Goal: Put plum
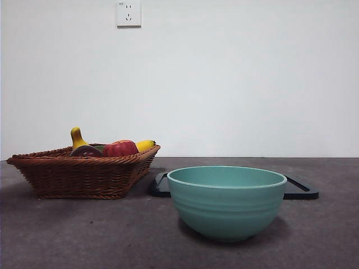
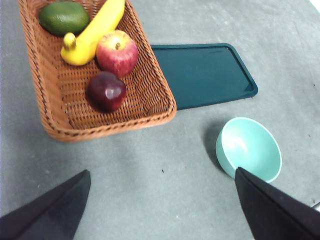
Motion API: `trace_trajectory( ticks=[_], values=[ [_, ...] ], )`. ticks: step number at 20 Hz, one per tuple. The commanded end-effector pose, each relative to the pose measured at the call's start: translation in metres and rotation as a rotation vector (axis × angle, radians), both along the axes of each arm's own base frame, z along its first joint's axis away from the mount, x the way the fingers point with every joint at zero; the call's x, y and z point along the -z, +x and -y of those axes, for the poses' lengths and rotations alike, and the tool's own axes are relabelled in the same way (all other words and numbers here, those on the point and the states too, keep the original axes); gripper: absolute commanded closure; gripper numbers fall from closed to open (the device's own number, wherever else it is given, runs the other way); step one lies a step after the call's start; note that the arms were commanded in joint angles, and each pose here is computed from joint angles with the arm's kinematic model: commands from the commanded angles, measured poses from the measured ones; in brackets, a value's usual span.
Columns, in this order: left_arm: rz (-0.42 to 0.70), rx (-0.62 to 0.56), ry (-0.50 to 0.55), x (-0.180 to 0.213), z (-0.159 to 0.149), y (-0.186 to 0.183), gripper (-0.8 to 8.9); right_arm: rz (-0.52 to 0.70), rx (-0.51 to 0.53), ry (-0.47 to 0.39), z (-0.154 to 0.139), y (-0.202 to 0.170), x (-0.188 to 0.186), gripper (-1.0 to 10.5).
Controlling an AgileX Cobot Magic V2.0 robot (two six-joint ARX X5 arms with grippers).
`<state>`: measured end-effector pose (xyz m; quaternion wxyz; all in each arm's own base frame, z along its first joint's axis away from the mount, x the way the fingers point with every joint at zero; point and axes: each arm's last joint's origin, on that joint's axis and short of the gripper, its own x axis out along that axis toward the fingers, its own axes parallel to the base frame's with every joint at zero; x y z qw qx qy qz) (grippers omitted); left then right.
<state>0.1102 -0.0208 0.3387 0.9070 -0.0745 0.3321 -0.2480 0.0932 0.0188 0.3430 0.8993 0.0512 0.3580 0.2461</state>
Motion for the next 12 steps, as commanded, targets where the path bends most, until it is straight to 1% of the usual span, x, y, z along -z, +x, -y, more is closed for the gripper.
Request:
trace_trajectory(
  ticks=[1,3,6,9,12],
  values=[
    [0.024,0.002,0.006,-0.017,0.002,0.012,3.60,0.012,0.001,0.010,0.000,0.000,-0.005,5.1],
    [0.017,0.001,0.035,-0.026,0.006,0.027,3.79,0.012,0.000,0.010,0.000,0.000,-0.005,5.1],
    [-0.023,0.032,0.066,-0.031,0.016,0.054,3.77,0.011,0.000,0.011,0.000,0.000,-0.005,5.1],
    [-0.051,0.051,0.121,-0.023,0.030,0.086,3.76,0.011,0.000,0.011,0.000,0.000,-0.005,5.1],
    [-0.076,0.033,0.197,-0.005,0.045,0.118,3.77,0.011,0.000,0.011,0.000,0.000,-0.005,5.1]
  ],
)
